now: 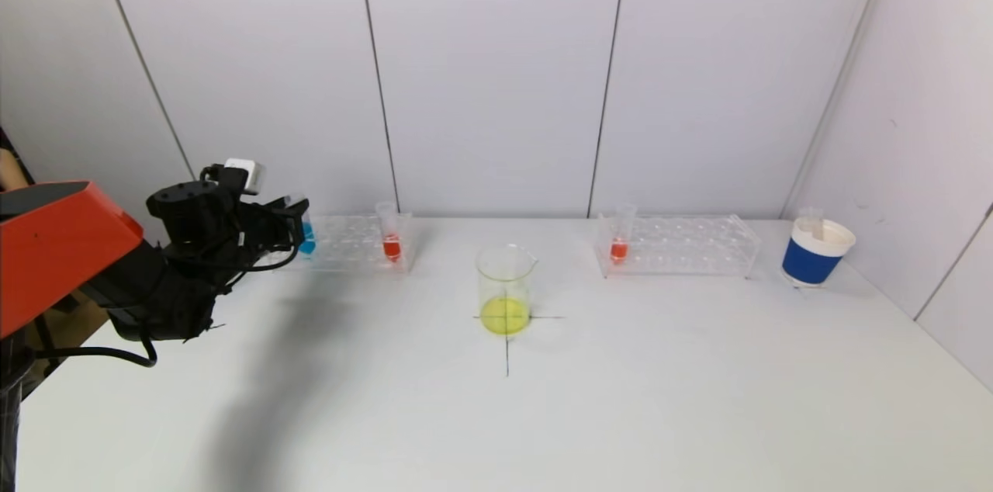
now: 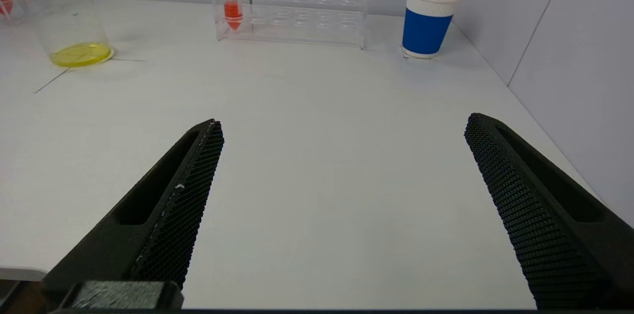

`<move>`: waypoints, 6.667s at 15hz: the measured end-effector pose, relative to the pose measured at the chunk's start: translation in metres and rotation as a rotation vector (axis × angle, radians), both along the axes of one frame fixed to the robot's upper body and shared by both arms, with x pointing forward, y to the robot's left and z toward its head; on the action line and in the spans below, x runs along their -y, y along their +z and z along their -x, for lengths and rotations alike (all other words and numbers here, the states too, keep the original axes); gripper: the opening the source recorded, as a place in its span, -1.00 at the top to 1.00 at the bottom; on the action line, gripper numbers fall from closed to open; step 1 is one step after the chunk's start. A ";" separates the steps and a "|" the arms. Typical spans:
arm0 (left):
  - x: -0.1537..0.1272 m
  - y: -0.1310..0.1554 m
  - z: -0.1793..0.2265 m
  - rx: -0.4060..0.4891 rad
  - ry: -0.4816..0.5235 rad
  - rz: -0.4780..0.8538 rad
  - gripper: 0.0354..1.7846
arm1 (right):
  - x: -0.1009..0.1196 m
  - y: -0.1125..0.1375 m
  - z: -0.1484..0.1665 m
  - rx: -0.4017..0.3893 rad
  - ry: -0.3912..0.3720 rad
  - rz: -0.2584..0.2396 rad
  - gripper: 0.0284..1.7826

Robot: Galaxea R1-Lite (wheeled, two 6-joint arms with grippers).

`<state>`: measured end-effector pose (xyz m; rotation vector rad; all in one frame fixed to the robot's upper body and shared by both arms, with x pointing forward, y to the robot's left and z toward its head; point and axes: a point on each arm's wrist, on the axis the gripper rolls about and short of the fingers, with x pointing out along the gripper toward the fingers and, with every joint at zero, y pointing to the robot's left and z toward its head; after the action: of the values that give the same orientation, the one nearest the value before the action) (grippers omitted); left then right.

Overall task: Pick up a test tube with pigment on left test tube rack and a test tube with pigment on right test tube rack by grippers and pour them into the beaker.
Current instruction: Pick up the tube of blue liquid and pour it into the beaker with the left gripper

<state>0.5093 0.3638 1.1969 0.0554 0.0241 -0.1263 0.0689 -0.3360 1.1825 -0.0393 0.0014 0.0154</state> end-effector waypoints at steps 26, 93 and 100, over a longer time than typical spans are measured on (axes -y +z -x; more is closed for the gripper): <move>0.043 0.166 0.019 0.152 -0.100 -0.081 0.55 | 0.000 0.000 0.000 0.000 -0.001 0.000 -0.99; 0.195 0.059 0.023 0.751 -0.910 -0.988 0.55 | 0.000 0.000 0.000 0.000 0.000 0.000 -0.99; 0.196 0.048 0.022 0.746 -0.930 -1.010 0.55 | 0.000 0.000 0.000 0.000 -0.001 0.000 -0.99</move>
<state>0.4875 0.1674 1.2450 1.1253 -0.6976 -1.0090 0.0689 -0.3360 1.1825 -0.0398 0.0014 0.0145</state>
